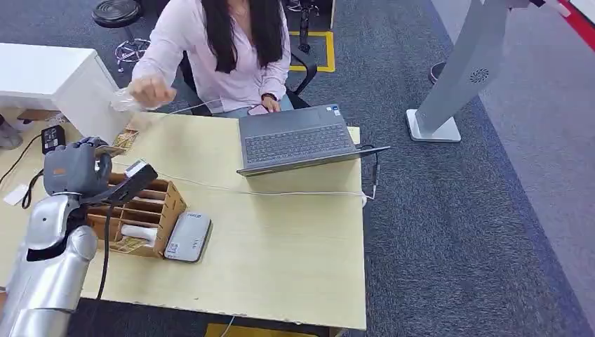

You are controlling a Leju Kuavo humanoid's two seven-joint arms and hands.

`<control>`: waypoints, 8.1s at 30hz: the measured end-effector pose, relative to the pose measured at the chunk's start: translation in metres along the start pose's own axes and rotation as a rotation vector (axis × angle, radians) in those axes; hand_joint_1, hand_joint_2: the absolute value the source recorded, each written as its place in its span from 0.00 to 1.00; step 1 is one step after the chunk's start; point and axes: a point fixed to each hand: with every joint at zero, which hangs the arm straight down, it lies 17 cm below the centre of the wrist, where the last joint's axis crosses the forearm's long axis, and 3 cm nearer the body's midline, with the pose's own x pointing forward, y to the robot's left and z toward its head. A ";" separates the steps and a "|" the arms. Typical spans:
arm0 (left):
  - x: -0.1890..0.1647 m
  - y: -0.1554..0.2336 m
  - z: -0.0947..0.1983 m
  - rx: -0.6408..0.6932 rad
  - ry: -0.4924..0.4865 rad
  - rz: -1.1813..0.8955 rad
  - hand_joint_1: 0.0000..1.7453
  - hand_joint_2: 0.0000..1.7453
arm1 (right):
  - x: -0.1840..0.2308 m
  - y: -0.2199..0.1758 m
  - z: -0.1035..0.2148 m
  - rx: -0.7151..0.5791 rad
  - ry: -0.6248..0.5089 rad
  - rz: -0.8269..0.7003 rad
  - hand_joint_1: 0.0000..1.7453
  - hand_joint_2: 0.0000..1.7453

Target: Pass the card to the sensor for recognition and then transmit it.

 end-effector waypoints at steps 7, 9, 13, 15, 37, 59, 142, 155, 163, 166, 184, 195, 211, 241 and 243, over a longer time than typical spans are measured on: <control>0.000 0.000 0.000 0.001 -0.003 0.005 1.00 1.00 | 0.000 0.000 0.000 0.000 0.000 0.001 0.00 0.00; 0.002 -0.001 0.001 0.002 -0.015 0.008 1.00 1.00 | 0.000 0.000 0.000 -0.001 0.000 0.002 0.00 0.00; 0.017 -0.005 0.007 -0.001 -0.055 0.014 1.00 1.00 | 0.000 0.000 0.000 -0.001 0.000 0.002 0.00 0.00; 0.032 -0.006 0.011 0.002 -0.082 0.015 1.00 1.00 | 0.000 0.000 0.000 -0.002 0.000 0.001 0.00 0.00; 0.170 -0.055 0.094 -0.098 -0.302 0.044 1.00 1.00 | 0.000 -0.002 0.000 -0.015 0.001 -0.010 0.00 0.00; 0.174 -0.116 0.164 -0.265 -0.296 0.015 1.00 1.00 | -0.003 -0.001 0.000 -0.014 0.014 -0.038 0.00 0.00; 0.079 -0.138 0.148 -0.322 -0.031 -0.101 1.00 1.00 | -0.005 0.002 0.000 0.001 0.006 0.035 0.00 0.00; 0.087 -0.137 0.146 -0.307 -0.058 -0.101 1.00 1.00 | -0.005 0.002 0.000 0.000 0.003 0.053 0.00 0.00; 0.115 -0.114 0.131 -0.208 -0.094 -0.067 1.00 1.00 | -0.003 0.002 0.000 0.003 -0.007 0.061 0.00 0.00; 0.120 -0.114 0.128 -0.212 -0.097 -0.062 1.00 1.00 | -0.002 0.003 0.000 0.005 -0.010 0.063 0.00 0.00; 0.120 -0.153 0.140 -0.358 -0.098 -0.089 1.00 1.00 | -0.001 0.005 0.000 0.015 -0.015 0.076 0.00 0.00; 0.118 -0.164 0.134 -0.402 -0.109 -0.118 1.00 1.00 | -0.001 0.004 0.000 0.016 -0.020 0.086 0.00 0.00; 0.121 -0.097 0.096 -0.125 -0.122 -0.086 1.00 1.00 | 0.001 0.005 0.000 0.017 -0.030 0.092 0.00 0.00; 0.011 0.051 -0.059 0.159 -0.022 -0.303 1.00 1.00 | 0.004 0.002 0.000 0.026 -0.061 0.171 0.00 0.00; 0.008 0.048 -0.060 0.149 -0.017 -0.308 1.00 1.00 | 0.004 0.002 0.000 0.026 -0.061 0.172 0.00 0.00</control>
